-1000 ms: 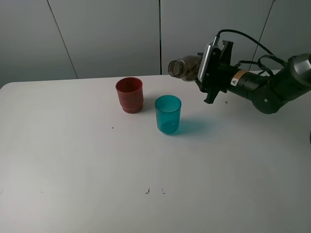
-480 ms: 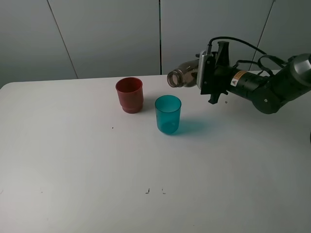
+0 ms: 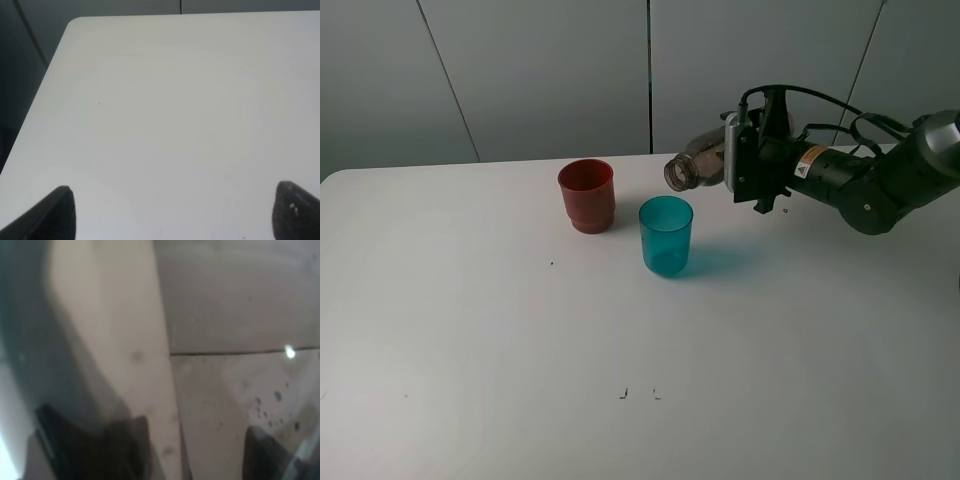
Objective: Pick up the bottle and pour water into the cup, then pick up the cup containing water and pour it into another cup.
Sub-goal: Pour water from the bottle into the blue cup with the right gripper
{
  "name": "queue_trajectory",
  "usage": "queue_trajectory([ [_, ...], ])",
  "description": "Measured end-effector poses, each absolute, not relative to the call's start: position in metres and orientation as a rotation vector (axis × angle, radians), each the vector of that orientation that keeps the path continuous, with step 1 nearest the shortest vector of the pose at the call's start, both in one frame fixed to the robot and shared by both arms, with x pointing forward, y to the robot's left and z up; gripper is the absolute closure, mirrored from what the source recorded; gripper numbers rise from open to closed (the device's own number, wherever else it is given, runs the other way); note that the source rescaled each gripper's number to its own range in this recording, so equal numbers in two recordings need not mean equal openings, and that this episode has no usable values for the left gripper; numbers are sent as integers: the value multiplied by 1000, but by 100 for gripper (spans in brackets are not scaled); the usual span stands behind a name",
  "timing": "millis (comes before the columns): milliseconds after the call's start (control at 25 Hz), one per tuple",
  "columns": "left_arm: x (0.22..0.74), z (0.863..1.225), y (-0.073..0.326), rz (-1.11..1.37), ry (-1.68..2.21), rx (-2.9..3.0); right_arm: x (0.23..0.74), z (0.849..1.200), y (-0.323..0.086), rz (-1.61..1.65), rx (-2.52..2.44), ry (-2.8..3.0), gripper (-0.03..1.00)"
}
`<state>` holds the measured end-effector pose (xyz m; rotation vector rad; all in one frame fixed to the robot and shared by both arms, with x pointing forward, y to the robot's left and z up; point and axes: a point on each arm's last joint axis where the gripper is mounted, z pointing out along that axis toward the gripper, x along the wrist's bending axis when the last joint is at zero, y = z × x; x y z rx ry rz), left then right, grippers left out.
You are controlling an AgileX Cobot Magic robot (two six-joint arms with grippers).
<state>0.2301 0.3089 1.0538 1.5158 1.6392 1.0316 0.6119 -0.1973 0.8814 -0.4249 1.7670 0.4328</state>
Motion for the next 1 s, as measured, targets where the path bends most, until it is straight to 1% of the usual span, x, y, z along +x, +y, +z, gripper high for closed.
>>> queue_trajectory([
  [1000, 230, 1054, 309, 1032, 1639, 1516, 611, 881, -196, 364, -551, 1732, 93],
])
